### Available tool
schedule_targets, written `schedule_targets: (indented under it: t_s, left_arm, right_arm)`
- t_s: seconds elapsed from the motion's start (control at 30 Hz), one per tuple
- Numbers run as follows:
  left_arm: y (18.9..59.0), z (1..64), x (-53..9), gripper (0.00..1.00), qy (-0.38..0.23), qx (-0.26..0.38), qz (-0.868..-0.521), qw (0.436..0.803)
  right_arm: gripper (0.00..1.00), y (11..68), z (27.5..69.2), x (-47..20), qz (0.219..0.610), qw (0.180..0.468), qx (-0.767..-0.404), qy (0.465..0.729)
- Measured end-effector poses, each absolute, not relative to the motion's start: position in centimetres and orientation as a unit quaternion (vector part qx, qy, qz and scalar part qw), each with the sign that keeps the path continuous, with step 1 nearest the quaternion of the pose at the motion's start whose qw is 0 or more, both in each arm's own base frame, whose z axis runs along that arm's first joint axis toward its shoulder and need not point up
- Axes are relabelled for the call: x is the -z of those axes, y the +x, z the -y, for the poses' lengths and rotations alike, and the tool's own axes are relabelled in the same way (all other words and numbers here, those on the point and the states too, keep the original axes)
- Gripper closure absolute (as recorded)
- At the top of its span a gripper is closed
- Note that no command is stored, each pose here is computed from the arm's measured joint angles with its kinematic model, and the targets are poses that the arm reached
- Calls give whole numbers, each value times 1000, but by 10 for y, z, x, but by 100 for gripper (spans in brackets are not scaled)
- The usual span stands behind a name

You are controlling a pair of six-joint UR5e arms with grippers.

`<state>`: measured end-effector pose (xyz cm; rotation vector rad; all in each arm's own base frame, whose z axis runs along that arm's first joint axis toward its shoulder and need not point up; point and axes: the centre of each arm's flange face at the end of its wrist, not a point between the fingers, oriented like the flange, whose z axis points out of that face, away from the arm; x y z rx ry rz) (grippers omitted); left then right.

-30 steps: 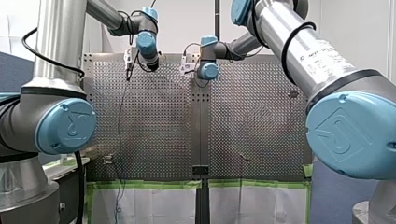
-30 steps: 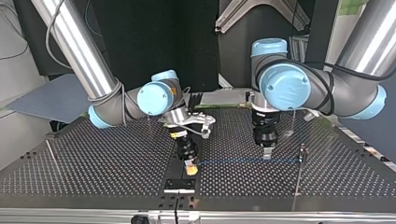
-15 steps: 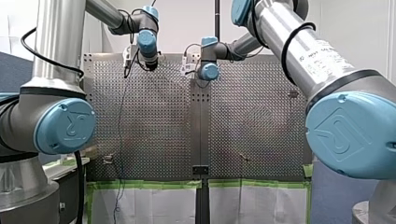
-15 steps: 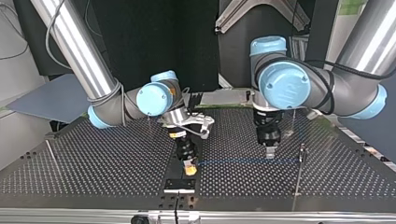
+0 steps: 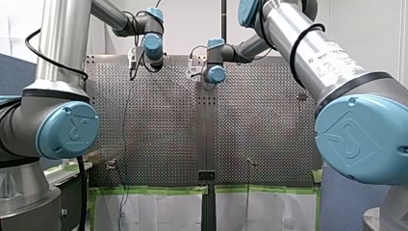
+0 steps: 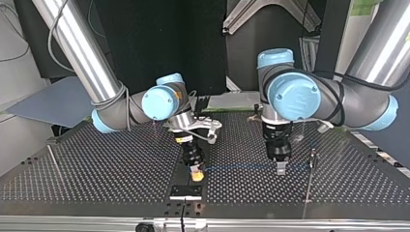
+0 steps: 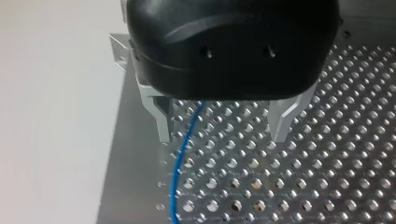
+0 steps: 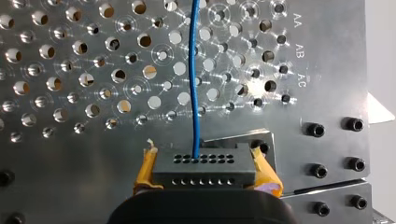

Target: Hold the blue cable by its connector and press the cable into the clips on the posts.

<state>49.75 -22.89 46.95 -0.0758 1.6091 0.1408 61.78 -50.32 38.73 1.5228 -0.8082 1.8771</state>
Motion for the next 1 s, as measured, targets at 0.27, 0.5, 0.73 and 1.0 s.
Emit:
schedule_targets:
  t_s: [0.27,0.5,0.73,1.0]
  left_arm:
    - [516,225,-473,0,-47,-82,-716,692]
    - [520,221,-475,0,-49,-84,-714,693]
    - [522,219,-478,0,-45,-83,-712,696]
    - [524,220,-481,18,-47,-76,-707,701]
  right_arm:
    - [100,618,503,-387,302,291,-705,572]
    - [100,618,503,-387,302,291,-704,573]
    - [100,618,503,-386,302,290,-704,573]
    - [100,618,503,-385,302,290,-704,574]
